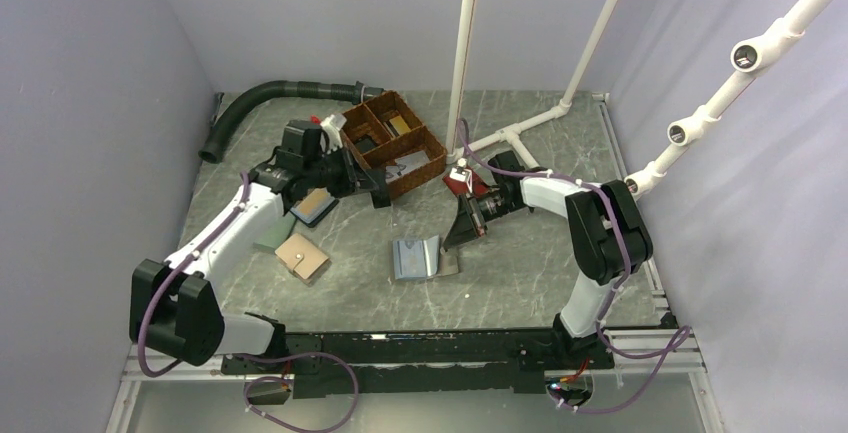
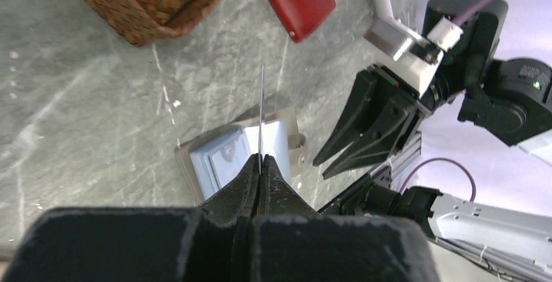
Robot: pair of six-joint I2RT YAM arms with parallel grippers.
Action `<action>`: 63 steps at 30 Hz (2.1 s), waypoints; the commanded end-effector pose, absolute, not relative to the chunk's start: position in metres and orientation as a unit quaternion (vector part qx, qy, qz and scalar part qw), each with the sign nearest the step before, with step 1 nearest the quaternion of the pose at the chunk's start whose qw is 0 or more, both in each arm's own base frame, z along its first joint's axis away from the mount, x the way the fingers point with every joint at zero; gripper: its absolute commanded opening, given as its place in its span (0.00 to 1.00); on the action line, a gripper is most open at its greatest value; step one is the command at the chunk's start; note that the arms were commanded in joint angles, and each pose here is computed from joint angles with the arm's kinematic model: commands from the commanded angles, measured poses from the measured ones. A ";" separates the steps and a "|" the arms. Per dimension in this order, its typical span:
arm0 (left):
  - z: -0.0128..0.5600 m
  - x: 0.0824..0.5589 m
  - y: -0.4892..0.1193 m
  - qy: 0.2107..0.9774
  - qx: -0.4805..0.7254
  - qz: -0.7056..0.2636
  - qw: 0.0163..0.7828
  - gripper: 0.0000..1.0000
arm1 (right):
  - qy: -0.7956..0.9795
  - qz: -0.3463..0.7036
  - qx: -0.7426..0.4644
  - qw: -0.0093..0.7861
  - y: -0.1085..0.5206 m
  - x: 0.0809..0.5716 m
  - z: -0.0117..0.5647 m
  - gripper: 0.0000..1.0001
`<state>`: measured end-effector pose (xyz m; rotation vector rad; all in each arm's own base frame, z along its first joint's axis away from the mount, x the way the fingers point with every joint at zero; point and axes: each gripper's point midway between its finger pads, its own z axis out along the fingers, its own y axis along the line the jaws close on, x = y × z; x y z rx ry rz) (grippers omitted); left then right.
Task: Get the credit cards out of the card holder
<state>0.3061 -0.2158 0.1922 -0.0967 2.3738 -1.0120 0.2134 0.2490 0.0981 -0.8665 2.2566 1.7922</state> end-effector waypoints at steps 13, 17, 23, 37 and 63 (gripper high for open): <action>0.234 0.380 -0.172 0.847 -0.111 -0.391 0.342 0.00 | 0.737 0.569 -0.348 0.106 0.245 0.219 0.109 0.26; 0.236 0.399 -0.166 0.842 -0.116 -0.397 0.345 0.00 | 0.740 0.561 -0.355 0.107 0.243 0.220 0.107 0.27; 0.231 0.424 -0.161 0.839 -0.128 -0.400 0.345 0.00 | 0.743 0.546 -0.370 0.111 0.240 0.221 0.106 0.27; 0.209 0.480 -0.151 0.828 -0.166 -0.394 0.362 0.00 | 0.745 0.538 -0.378 0.111 0.237 0.227 0.107 0.28; 0.179 0.536 -0.147 0.818 -0.166 -0.379 0.399 0.00 | 0.751 0.512 -0.405 0.100 0.226 0.235 0.108 0.29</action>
